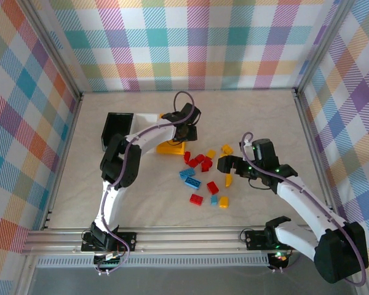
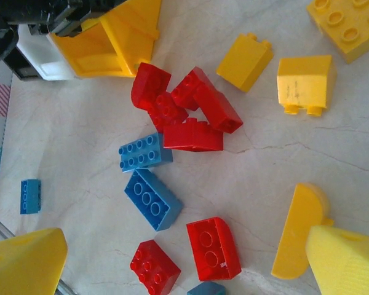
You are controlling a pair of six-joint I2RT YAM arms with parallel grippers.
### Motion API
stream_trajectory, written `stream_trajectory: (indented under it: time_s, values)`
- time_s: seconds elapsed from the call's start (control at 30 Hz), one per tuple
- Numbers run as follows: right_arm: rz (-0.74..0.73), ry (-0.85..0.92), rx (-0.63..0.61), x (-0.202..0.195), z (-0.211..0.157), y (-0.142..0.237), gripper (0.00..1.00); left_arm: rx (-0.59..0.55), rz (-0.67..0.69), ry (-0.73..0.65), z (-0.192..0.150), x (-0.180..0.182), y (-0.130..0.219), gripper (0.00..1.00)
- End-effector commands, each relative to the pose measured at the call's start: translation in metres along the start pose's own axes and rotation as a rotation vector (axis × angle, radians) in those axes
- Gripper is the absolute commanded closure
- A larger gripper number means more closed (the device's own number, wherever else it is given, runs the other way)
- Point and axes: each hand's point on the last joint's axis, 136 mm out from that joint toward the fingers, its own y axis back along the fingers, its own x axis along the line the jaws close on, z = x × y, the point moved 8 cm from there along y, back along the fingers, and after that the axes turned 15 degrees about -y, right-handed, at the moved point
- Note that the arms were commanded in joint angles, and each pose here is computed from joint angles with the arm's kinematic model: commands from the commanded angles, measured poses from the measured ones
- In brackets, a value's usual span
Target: Sort the legos into containers by color
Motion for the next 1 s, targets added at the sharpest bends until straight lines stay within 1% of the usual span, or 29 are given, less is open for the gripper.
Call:
stream_trajectory:
  time_s: [0.0,0.1,0.2,0.3,0.4,0.43,0.53,0.63,0.73,0.8,0.87,0.97]
  values:
    - [0.006,0.03,0.027,0.005,-0.006,0.001,0.0,-0.098,-0.058,0.005,0.014,-0.001,0.049,0.3]
    - [0.015,0.074,0.046,0.018,-0.009,-0.001,0.0,-0.15,-0.049,-0.007,0.015,0.009,0.081,0.22]
    - [0.012,0.147,0.085,0.037,-0.016,-0.007,0.0,-0.202,-0.027,-0.025,0.006,0.024,0.121,0.18]
    - [0.013,0.237,0.15,0.062,-0.031,-0.019,0.0,-0.233,0.049,-0.011,-0.019,0.055,0.159,0.13]
    - [0.026,0.334,0.225,0.089,-0.055,-0.042,0.01,-0.225,0.097,0.082,-0.055,0.098,0.188,0.01]
    - [0.026,0.365,0.257,0.098,-0.064,-0.053,0.03,-0.215,0.122,0.129,-0.07,0.114,0.196,0.0]
    - [0.019,0.465,0.349,0.127,-0.097,-0.088,0.04,-0.226,0.177,0.214,-0.112,0.149,0.222,0.0]
    - [0.016,0.54,0.422,0.155,-0.132,-0.125,0.05,-0.293,0.245,0.289,-0.149,0.175,0.252,0.0]
    - [0.039,0.542,0.47,0.178,-0.159,-0.16,0.07,-0.364,0.338,0.348,-0.178,0.195,0.283,0.0]
    - [0.054,0.535,0.518,0.19,-0.174,-0.183,0.1,-0.424,0.363,0.376,-0.19,0.202,0.3,0.0]
    - [0.068,0.556,0.539,0.203,-0.188,-0.203,0.11,-0.467,0.371,0.38,-0.199,0.206,0.31,0.0]
    - [0.056,0.561,0.563,0.212,-0.203,-0.234,0.12,-0.477,0.388,0.379,-0.206,0.208,0.309,0.0]
